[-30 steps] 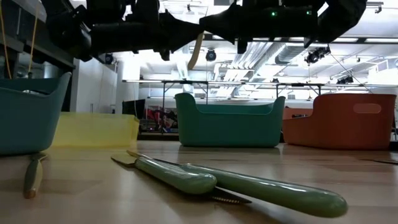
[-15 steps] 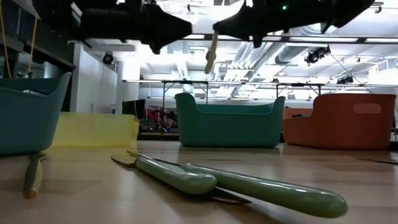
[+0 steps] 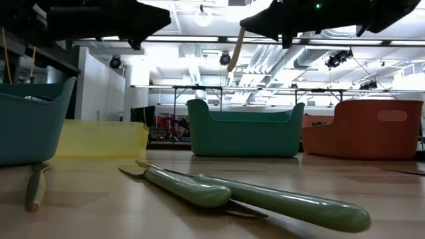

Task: Sort silverware by color (type)
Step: Put the yellow knife into the green bin

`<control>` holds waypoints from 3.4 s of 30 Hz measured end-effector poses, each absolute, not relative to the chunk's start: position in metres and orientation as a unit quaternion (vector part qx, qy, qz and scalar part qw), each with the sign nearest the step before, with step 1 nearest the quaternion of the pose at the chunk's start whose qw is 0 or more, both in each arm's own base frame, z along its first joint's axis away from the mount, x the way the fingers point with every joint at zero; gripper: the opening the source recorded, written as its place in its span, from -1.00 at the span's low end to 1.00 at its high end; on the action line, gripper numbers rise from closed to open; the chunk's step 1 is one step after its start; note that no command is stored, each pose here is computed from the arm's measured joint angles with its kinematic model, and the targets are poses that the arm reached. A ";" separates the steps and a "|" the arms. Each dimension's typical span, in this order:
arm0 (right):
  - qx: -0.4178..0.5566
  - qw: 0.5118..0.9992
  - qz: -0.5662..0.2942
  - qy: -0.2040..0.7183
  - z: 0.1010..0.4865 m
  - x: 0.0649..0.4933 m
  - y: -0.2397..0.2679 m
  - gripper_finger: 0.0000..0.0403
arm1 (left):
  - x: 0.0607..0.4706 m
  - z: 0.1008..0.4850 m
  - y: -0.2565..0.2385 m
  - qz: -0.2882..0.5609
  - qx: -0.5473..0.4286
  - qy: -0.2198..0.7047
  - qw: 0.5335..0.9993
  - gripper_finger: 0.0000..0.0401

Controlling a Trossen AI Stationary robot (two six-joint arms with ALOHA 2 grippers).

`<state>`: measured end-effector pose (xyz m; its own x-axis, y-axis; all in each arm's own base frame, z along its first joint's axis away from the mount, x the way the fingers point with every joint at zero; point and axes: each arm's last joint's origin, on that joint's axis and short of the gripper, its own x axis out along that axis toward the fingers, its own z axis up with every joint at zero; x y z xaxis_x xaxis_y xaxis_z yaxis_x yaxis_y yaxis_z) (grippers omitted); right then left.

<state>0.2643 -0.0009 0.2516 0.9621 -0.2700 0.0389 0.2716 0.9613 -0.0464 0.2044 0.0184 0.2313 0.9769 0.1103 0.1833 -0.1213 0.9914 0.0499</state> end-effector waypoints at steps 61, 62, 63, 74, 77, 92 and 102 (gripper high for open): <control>0.007 0.869 -0.227 0.439 0.326 0.345 -0.113 -0.92 | 0.201 0.233 0.018 0.061 0.021 -0.086 0.994 -0.48; 0.011 0.864 -0.222 0.452 0.319 0.346 -0.114 -0.92 | 0.199 0.235 0.018 0.061 0.016 -0.090 0.994 -0.48; 0.014 0.859 -0.219 0.463 0.313 0.347 -0.116 -0.92 | 0.197 0.237 0.018 0.061 0.013 -0.094 0.994 -0.48; 0.037 0.803 -0.213 0.556 0.249 0.360 -0.138 -0.92 | 0.175 0.248 0.017 0.085 0.018 -0.086 0.992 -0.48; 0.046 0.782 -0.216 0.582 0.234 0.360 -0.146 -0.92 | 0.173 0.249 0.018 0.089 0.018 -0.083 0.992 -0.48; 0.070 0.746 -0.200 0.631 0.181 0.371 -0.161 -0.92 | 0.174 0.245 0.018 0.089 0.019 -0.061 0.994 -0.48; 0.076 0.759 -0.210 0.611 0.181 0.375 -0.163 -0.85 | 0.174 0.245 0.018 0.089 0.019 -0.060 0.994 -0.48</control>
<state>0.3753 -0.1627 0.1810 0.1643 -0.2270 -0.9599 0.4120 0.9000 -0.1423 0.1739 0.0176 0.2446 0.9768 0.1751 0.1233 -0.1795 0.9834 0.0260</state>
